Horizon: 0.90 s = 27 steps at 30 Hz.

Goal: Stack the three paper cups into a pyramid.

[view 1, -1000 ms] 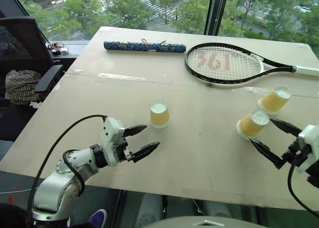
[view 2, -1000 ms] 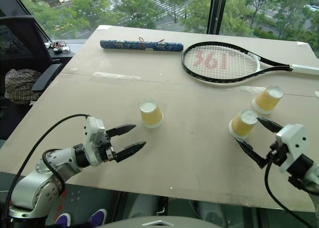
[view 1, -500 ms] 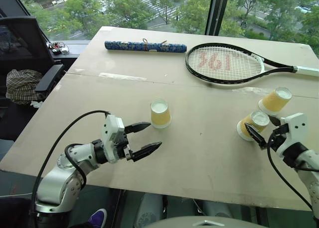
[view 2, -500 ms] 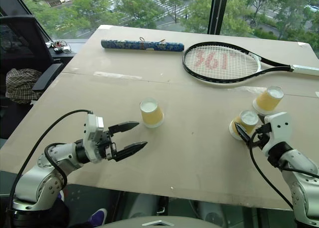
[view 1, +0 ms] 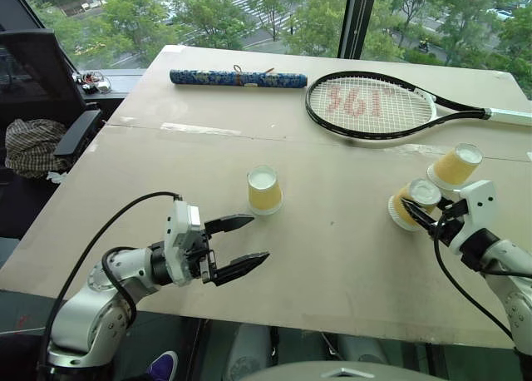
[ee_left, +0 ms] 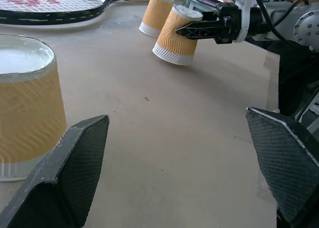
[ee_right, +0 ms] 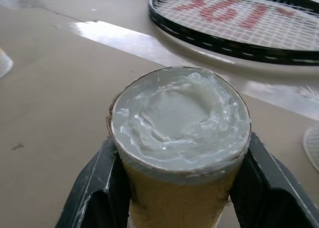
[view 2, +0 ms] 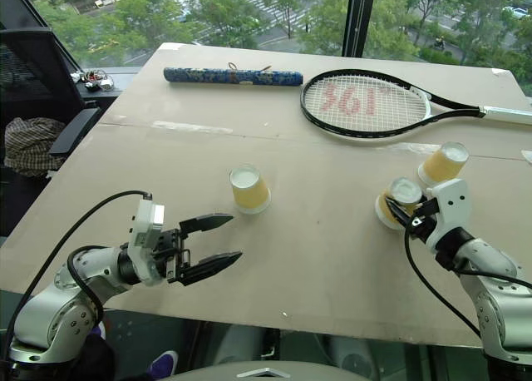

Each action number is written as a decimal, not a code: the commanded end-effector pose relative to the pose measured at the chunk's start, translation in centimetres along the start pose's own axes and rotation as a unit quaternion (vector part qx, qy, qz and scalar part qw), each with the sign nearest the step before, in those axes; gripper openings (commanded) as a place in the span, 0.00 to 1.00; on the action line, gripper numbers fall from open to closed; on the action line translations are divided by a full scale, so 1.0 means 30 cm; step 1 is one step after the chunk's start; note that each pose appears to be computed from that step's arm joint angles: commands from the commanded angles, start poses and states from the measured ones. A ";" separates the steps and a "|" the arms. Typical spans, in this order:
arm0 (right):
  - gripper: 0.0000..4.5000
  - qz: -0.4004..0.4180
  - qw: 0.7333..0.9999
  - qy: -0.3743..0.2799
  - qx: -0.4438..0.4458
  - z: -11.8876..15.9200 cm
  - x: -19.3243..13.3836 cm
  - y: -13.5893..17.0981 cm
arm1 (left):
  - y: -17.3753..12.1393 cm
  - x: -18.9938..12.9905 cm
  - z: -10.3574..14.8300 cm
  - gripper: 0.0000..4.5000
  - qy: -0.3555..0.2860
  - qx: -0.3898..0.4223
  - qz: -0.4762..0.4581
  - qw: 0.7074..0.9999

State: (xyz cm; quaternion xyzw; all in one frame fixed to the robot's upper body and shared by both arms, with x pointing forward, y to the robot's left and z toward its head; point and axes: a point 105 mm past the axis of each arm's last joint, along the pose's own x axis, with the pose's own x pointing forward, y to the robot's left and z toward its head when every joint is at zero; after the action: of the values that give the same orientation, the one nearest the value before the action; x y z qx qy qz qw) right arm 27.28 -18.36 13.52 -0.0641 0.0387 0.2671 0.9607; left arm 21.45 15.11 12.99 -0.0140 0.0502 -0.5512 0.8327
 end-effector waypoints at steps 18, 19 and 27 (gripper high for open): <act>0.98 0.153 0.979 -0.059 -0.124 0.055 0.045 0.147 | 0.145 -0.037 0.016 1.00 0.018 0.041 0.131 0.990; 0.98 0.162 0.977 -0.067 -0.122 0.071 0.020 0.151 | 0.158 -0.024 0.017 1.00 0.018 0.035 0.129 0.991; 0.98 0.182 0.972 -0.078 -0.123 0.120 -0.125 0.177 | 0.276 0.074 0.017 1.00 0.047 0.057 0.107 0.991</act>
State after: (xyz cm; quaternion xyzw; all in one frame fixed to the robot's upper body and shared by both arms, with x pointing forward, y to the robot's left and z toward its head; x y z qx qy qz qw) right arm 22.39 -15.39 14.90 -0.1424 -0.0224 0.4411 0.8858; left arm 29.38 16.75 12.50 0.0481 0.0684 -0.4486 0.8898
